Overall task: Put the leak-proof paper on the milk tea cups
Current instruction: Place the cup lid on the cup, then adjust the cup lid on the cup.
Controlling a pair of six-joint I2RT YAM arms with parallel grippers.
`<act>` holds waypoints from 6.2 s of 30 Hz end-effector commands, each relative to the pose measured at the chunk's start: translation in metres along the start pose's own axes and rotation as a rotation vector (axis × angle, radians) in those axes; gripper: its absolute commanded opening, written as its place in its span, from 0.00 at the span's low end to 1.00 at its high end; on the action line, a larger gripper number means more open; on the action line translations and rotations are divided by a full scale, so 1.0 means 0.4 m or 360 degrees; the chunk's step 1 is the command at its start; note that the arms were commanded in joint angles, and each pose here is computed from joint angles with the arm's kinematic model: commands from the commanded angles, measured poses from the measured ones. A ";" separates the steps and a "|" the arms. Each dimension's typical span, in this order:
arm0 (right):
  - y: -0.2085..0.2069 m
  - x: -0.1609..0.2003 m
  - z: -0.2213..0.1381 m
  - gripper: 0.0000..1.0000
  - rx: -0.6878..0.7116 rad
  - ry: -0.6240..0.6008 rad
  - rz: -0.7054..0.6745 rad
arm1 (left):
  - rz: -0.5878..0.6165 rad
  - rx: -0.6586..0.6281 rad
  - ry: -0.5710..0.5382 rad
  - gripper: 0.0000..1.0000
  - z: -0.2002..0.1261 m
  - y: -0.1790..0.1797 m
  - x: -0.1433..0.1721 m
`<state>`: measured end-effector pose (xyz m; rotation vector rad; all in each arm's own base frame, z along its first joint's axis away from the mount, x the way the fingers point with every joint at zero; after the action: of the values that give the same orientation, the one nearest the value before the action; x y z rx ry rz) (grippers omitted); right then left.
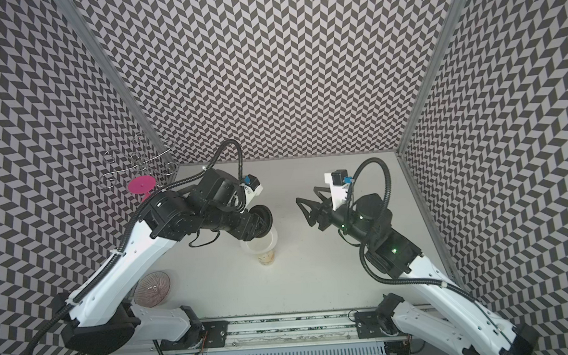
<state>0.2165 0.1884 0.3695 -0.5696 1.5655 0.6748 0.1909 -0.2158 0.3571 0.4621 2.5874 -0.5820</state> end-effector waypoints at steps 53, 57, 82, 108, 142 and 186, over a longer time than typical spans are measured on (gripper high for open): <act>0.010 0.032 -0.029 0.74 -0.0057 -0.0017 0.0028 | -0.0210 -0.0521 0.0340 0.51 0.202 0.094 0.096; 0.008 0.031 -0.033 0.74 -0.0050 -0.0020 0.0028 | -0.0201 -0.0537 0.0342 0.55 0.207 0.096 0.094; 0.008 0.033 -0.042 0.74 -0.0044 -0.0026 0.0031 | -0.0192 -0.0590 0.0388 0.73 0.240 0.103 0.096; 0.034 0.048 -0.034 0.72 -0.0181 0.0042 -0.0083 | -0.0329 -0.0534 -0.0254 0.98 0.055 0.074 -0.064; 0.262 0.258 0.191 0.88 -0.0480 0.0662 -0.0688 | -0.1434 0.0839 -0.0391 0.70 0.134 0.343 0.219; 0.255 0.287 0.219 0.95 -0.0376 0.0710 -0.0726 | -0.1375 0.1021 -0.0248 0.32 0.217 0.322 0.203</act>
<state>0.1905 0.3173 0.2396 -1.3329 1.7467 0.3805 0.2046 -0.1248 0.2030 -0.6007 2.3257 -1.6357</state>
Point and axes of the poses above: each gripper's point midway between its finger pads, its own z axis out along the fingers, its own y axis along the line the jaws close on, x = y × z, the point moved 5 cm from there along -z, back along the fingers, and after that the axes turned 15 degrees about -z, right-handed, at the moved point
